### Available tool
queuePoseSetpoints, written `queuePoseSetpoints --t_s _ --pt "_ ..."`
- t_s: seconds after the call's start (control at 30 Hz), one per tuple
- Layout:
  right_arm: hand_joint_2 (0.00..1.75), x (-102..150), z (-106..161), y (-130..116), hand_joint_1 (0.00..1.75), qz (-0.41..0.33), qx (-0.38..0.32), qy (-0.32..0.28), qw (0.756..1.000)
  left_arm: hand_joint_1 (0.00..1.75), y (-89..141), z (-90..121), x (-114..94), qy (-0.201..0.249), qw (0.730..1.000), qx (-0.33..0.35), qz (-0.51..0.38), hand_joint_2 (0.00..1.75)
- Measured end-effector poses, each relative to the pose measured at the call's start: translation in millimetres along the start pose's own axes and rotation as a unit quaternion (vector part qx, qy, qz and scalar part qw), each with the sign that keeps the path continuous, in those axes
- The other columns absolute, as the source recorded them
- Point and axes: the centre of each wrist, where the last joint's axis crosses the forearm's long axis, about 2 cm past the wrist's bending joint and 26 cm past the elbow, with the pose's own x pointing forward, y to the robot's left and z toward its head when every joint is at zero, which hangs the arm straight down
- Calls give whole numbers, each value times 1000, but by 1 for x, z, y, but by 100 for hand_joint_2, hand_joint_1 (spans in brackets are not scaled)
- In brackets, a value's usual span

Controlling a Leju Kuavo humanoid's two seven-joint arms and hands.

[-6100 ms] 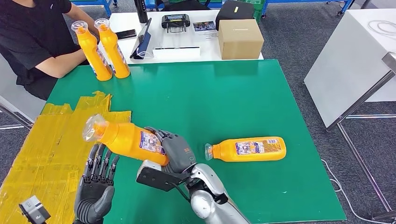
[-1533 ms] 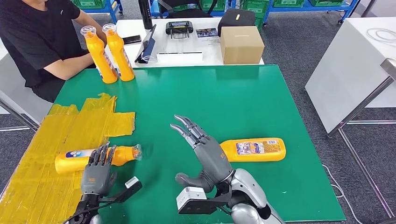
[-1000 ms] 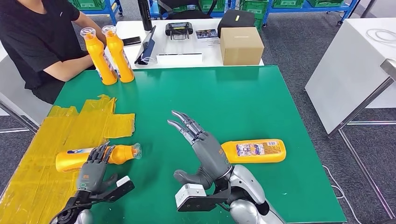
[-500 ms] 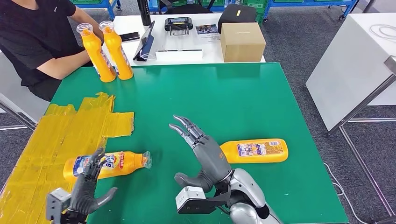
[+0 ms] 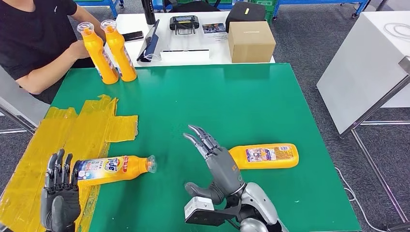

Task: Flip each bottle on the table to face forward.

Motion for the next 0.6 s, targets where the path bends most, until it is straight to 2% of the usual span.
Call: queuePoseSetpoints --t_s 0.2,0.4,0.6 --pt "175 -1 42 2 0 36 -18 50 998 0 -31 11 3 -3 999 12 39 175" --pt "175 0 66 -2 0 47 -24 95 994 0 -47 14 2 -7 996 7 83 175" --pt "175 1 122 -11 0 86 -18 190 978 0 -65 23 -1 10 994 -5 113 175"
